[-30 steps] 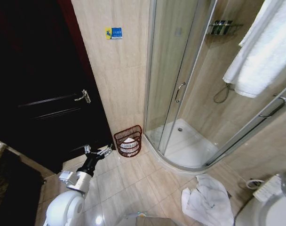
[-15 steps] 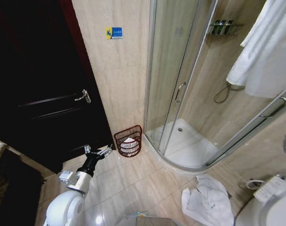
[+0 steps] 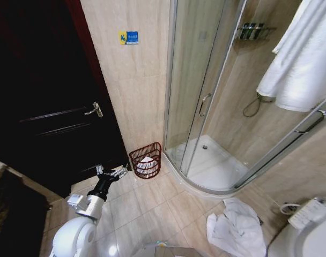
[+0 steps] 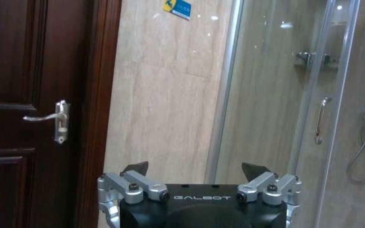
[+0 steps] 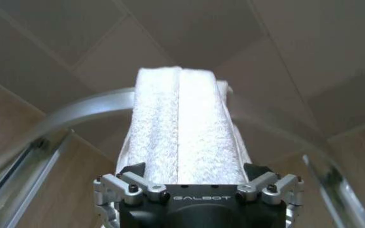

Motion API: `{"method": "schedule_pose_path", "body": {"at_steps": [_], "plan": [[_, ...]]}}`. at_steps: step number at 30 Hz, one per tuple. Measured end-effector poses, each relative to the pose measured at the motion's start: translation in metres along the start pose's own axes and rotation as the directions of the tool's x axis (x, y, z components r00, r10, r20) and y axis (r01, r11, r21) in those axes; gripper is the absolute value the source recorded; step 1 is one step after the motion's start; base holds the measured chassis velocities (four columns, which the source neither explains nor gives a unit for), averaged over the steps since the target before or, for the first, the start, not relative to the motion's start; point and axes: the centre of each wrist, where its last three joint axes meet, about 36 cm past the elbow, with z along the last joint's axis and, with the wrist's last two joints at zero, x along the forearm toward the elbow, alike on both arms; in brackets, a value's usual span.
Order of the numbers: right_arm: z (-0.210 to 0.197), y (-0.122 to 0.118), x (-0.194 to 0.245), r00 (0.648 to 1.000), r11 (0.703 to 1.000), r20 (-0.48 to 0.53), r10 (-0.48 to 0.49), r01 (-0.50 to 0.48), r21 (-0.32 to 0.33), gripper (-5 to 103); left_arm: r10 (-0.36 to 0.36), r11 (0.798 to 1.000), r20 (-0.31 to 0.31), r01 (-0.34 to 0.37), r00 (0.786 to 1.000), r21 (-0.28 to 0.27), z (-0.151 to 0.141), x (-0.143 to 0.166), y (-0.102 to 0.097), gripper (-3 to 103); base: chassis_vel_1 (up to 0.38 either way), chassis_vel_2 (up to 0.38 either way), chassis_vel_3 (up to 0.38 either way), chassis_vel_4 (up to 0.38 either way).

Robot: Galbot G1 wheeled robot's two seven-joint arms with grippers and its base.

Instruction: Discard the used towel into the hamper.

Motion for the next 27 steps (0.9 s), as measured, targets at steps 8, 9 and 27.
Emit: {"method": "schedule_pose_path", "body": {"at_steps": [8,9,27], "plan": [[0.001,-0.006,-0.008,0.998,0.999,-0.061,-0.035,0.034,-0.025,99,0.0,1.0,0.0,0.0,1.0,0.0,0.0,0.0,0.0,99,0.0,0.0,0.0,0.0],[0.003,-0.009,-0.008,0.997,0.999,-0.07,-0.039,0.037,-0.024,94,0.0,1.0,0.0,0.0,1.0,0.0,0.0,0.0,0.0,99,0.0,0.0,0.0,0.0],[0.002,-0.009,-0.006,0.994,0.998,-0.085,-0.065,0.063,-0.021,30,0.0,1.0,0.0,0.0,1.0,0.0,0.0,0.0,0.0,99,0.0,0.0,0.0,0.0]]}}
